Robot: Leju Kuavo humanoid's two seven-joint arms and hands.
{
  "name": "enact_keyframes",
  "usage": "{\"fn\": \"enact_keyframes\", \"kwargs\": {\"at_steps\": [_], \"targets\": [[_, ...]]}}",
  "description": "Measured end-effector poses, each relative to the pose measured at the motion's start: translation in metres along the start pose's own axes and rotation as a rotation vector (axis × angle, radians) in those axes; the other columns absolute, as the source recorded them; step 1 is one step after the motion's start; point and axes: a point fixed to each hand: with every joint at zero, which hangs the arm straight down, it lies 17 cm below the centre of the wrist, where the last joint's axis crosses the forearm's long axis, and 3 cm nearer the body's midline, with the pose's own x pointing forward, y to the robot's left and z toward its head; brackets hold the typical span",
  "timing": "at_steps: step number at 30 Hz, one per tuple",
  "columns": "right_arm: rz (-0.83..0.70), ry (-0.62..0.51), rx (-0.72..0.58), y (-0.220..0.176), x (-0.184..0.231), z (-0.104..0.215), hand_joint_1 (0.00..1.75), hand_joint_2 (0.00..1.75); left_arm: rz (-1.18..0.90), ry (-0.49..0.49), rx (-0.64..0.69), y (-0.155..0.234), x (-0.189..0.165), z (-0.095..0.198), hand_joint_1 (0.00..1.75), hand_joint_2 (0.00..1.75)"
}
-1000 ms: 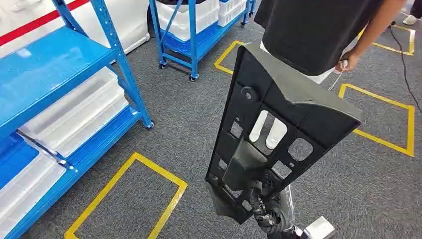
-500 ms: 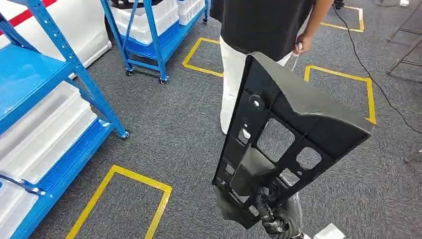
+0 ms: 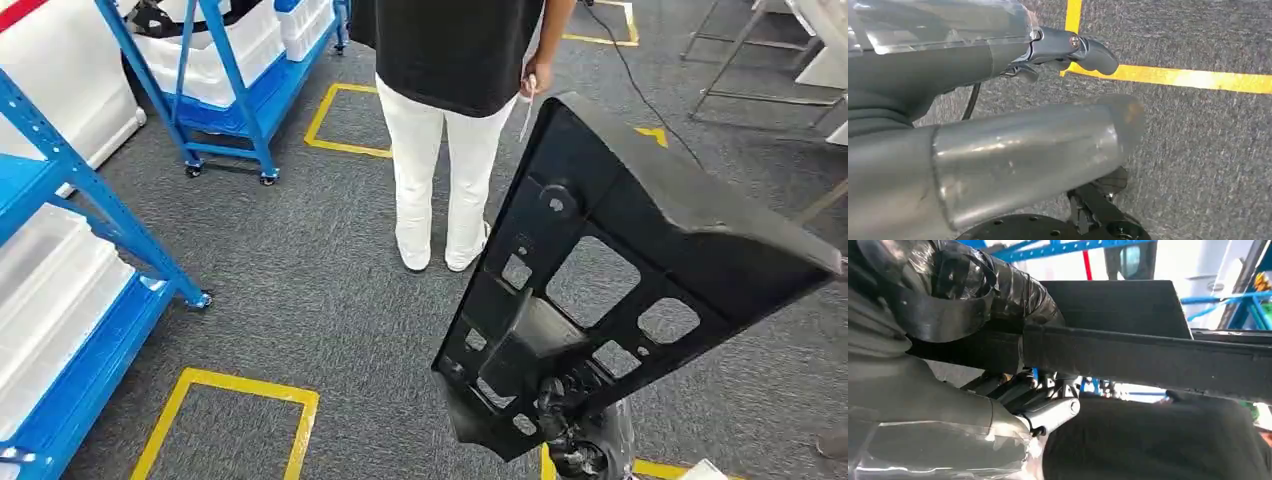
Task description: Take the parts from the cabinet and place them on the table.
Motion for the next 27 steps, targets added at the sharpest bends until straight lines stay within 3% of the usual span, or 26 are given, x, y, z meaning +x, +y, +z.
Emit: {"fn": "enact_keyframes", "kwargs": {"at_steps": [27], "targets": [[0.038,-0.009,-0.052,-0.020,0.014,0.000,1.75,1.75,-0.034,-0.011,-0.030,-0.010,0.004,0.002,0.00,0.00]]}}
